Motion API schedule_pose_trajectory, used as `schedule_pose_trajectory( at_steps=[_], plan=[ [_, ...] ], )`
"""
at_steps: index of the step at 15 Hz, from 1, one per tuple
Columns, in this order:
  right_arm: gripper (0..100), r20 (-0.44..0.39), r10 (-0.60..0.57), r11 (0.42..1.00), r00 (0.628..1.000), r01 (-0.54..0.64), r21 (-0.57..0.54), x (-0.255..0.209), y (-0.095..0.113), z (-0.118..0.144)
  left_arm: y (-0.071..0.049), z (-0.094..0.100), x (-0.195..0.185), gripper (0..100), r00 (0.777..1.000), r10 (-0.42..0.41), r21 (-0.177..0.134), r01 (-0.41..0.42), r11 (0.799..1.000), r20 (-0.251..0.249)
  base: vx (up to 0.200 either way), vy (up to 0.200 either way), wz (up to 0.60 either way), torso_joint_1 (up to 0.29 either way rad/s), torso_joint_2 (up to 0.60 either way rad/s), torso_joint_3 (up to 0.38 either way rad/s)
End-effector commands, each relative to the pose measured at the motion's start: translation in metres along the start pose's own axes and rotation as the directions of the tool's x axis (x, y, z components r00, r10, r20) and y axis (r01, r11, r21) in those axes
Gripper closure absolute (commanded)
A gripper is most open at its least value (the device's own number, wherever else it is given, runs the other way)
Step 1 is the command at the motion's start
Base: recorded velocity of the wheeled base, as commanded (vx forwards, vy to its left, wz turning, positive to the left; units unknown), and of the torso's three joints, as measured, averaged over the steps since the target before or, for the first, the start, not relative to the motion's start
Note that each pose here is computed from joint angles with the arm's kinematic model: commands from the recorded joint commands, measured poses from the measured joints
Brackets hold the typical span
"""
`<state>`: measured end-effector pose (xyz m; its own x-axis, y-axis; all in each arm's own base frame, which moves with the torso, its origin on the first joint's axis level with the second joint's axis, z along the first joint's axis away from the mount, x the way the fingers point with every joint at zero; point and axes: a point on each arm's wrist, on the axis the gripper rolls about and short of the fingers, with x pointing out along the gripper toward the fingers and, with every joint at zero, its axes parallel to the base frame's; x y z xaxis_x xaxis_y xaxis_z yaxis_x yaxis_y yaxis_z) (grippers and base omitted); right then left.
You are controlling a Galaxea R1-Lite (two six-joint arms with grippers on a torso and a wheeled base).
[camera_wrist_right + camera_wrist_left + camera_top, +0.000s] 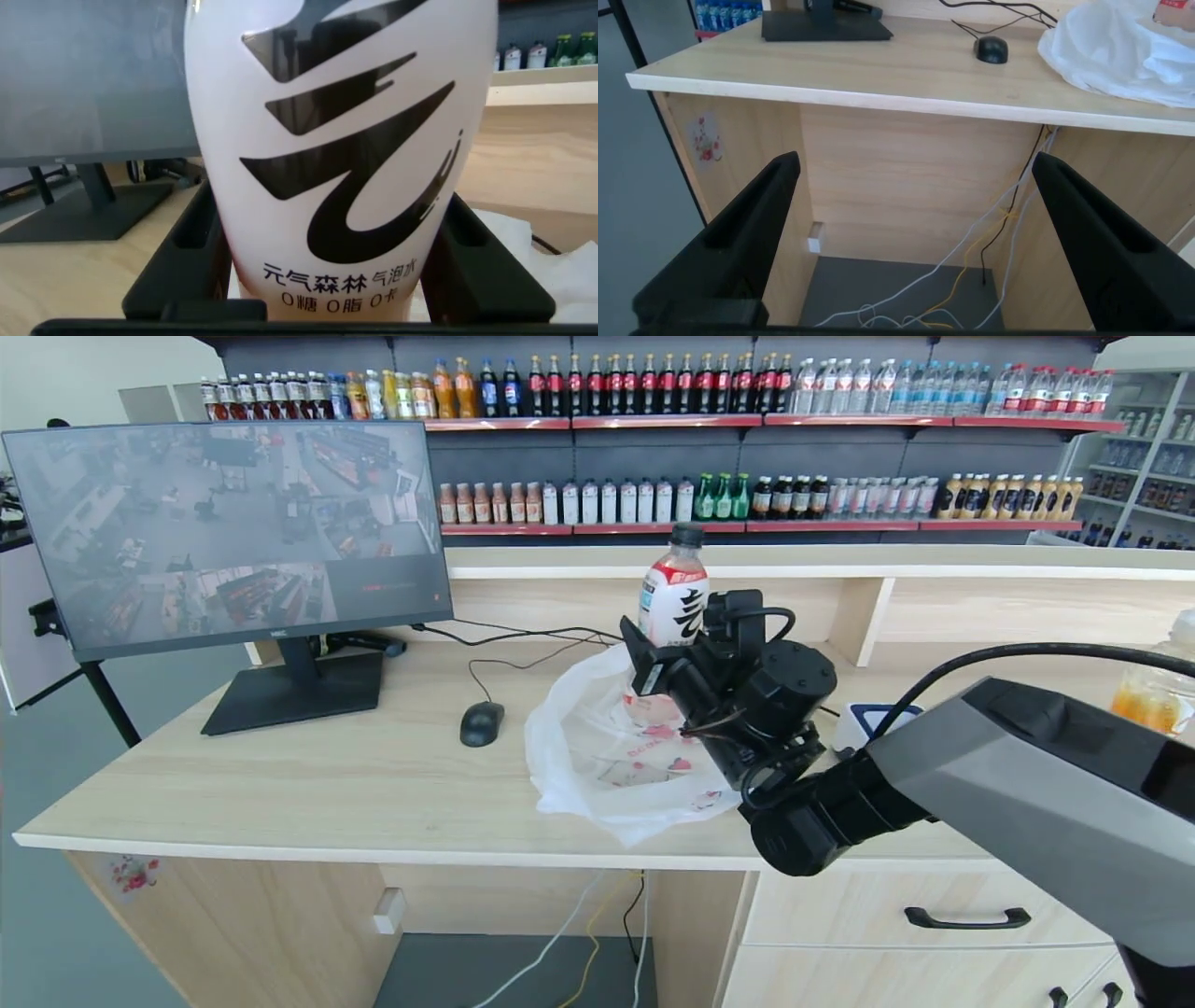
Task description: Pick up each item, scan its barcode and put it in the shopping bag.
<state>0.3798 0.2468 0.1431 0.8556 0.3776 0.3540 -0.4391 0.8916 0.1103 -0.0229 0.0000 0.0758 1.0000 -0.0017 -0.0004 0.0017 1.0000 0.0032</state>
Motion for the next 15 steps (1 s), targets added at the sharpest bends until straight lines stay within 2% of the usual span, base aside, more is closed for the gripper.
schedule_pose_trajectory(
  at_steps=[1,6,11,15],
  plan=[
    [100,-0.025,0.001,1.000,1.000,-0.001,0.002,0.003,0.001,-0.013,0.000,0.000,0.000,0,1.000,0.000,0.000,0.000,1.000,0.000,0.000,0.000,0.00,0.000,0.00,0.000],
    [100,-0.060,0.018,1.000,0.998,-0.017,0.015,0.021,0.013,-0.024,0.000,0.000,0.000,0,1.000,0.000,0.000,0.000,1.000,0.000,0.000,0.000,0.00,0.000,0.00,0.000],
    [100,-0.105,-0.005,1.000,0.994,0.006,0.009,0.022,0.015,-0.040,0.000,0.000,0.000,0,1.000,0.000,0.000,0.000,1.000,0.000,0.000,0.000,0.00,0.000,0.00,0.000],
    [100,-0.108,-0.008,1.000,0.994,0.009,0.007,0.023,0.012,-0.043,0.000,0.000,0.000,0,1.000,0.000,0.000,0.000,1.000,0.000,0.000,0.000,0.00,0.000,0.00,0.000]
  ],
)
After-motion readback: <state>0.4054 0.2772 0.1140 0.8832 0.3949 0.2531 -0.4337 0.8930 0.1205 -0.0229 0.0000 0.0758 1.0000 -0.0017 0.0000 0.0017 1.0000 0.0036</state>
